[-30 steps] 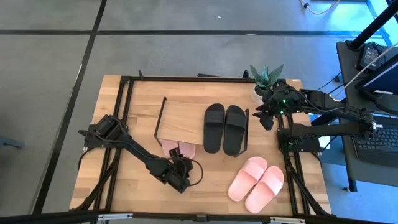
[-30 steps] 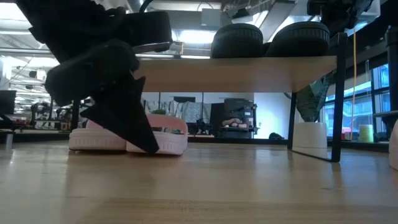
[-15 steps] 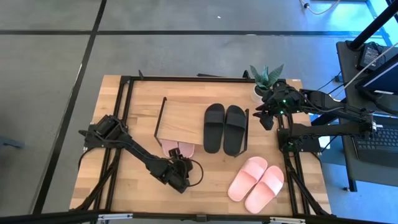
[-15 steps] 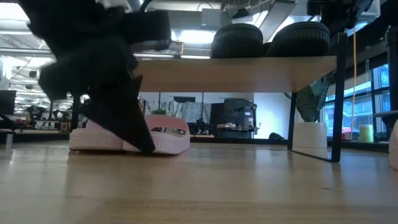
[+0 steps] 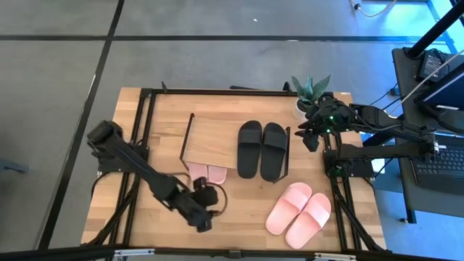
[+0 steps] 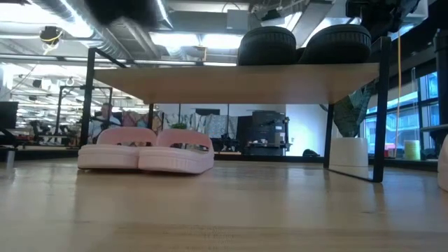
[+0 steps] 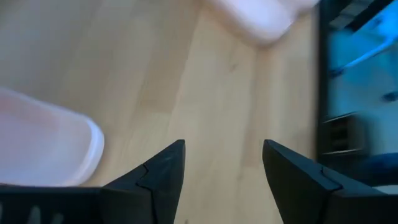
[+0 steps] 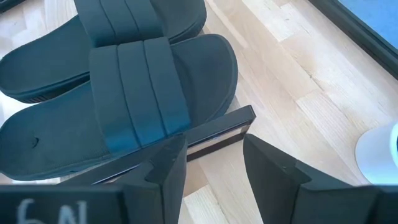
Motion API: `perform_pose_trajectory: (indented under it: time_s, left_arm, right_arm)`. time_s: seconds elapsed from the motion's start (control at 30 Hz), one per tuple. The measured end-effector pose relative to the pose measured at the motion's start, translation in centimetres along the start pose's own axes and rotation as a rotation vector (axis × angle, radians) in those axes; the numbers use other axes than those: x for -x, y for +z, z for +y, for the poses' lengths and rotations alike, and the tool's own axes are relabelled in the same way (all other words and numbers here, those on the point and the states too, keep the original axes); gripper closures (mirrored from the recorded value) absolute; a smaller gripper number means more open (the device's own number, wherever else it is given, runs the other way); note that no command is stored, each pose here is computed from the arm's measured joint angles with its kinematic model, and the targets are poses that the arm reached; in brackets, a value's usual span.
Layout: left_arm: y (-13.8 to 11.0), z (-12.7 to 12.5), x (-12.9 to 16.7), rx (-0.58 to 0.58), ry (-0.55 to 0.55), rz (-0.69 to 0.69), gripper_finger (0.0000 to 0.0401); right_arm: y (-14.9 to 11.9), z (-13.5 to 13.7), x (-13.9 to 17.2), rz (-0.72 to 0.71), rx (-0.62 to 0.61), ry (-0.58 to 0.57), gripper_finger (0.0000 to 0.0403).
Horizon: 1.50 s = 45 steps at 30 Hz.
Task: Pick and place slides into the shelf
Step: Put the left pink slides under the shelf
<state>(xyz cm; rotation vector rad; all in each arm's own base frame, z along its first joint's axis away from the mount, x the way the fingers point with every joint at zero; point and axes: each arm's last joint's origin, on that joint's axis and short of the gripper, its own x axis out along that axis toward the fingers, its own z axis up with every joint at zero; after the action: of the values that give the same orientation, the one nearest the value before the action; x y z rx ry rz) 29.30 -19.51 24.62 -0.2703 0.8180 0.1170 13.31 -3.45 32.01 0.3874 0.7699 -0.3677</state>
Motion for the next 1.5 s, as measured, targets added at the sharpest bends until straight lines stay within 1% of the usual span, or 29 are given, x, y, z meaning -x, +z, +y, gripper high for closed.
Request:
perform_pose_trajectory:
  time_s: [0.13,0.17,0.23,0.3,0.4,0.5,0.6,0.67,0.83,0.93,1.03,1.17,1.23,1.3,1.4,1.43,1.5]
  left_arm:
    - [1.8,0.5,5.1,0.031,-0.091,-0.121,0.0196]
    - [2.2,0.6,6.2,0.028,-0.099,-0.16,0.0196]
    - [2.6,0.7,8.3,-0.014,-0.114,-0.24,0.0196]
    - [2.9,1.0,10.1,-0.054,-0.113,-0.307,0.0196]
    - [3.4,1.9,12.3,-0.065,-0.091,-0.388,0.0196]
    - [3.6,3.2,13.8,-0.054,-0.083,-0.436,0.0196]
    - [3.3,4.9,14.6,-0.04,-0.077,-0.457,0.0196]
    - [2.8,6.2,15.2,-0.016,-0.086,-0.485,0.0196]
    - [0.8,9.4,16.2,0.022,-0.185,-0.612,0.0196]
    - [-0.7,11.0,16.4,0.037,-0.233,-0.689,0.0196]
    - [-2.4,12.5,16.1,0.027,-0.24,-0.711,0.0196]
    - [-4.2,14.1,15.9,0.037,-0.252,-0.72,0.0196]
    - [-5.0,14.7,15.8,0.024,-0.273,-0.721,0.0196]
    - [-5.5,15.2,15.9,0.009,-0.296,-0.728,0.0196]
    - [-6.2,16.0,16.0,-0.001,-0.301,-0.747,0.0196]
    - [-6.4,16.2,16.1,0.003,-0.305,-0.754,0.0196]
    - [-6.6,16.5,16.3,0.012,-0.312,-0.766,0.0196]
  right_arm:
    - [0.0,0.0,0.0,0.0,0.0,0.0,0.0243]
    - [0.0,0.0,0.0,-0.001,0.0,0.0,0.0243]
    - [0.0,0.0,0.0,-0.004,0.0,0.002,0.0243]
    - [0.0,0.0,0.0,-0.002,0.0,0.008,0.0243]
    - [0.0,0.1,0.0,0.006,0.0,0.033,0.0243]
    - [0.0,0.2,0.0,0.021,-0.002,0.079,0.0243]
    - [-0.1,0.4,0.0,0.036,0.0,0.128,0.0244]
    - [-0.1,0.4,0.0,0.04,-0.004,0.138,0.0244]
    - [-0.3,0.4,0.1,0.066,-0.03,0.134,0.0244]
    - [-0.1,0.7,0.7,0.092,-0.023,0.111,0.0244]
    - [0.9,1.3,2.1,0.094,-0.02,0.052,0.0244]
    - [2.9,2.7,4.1,0.111,-0.021,-0.054,0.0244]
    - [3.9,3.6,4.8,0.138,-0.029,-0.102,0.0244]
    - [4.7,4.6,5.1,0.188,-0.047,-0.138,0.0244]
    - [5.6,6.4,4.9,0.292,-0.098,-0.188,0.0244]
    - [5.9,7.3,4.6,0.302,-0.112,-0.18,0.0244]
    - [6.1,9.1,4.1,0.325,-0.107,-0.128,0.0244]
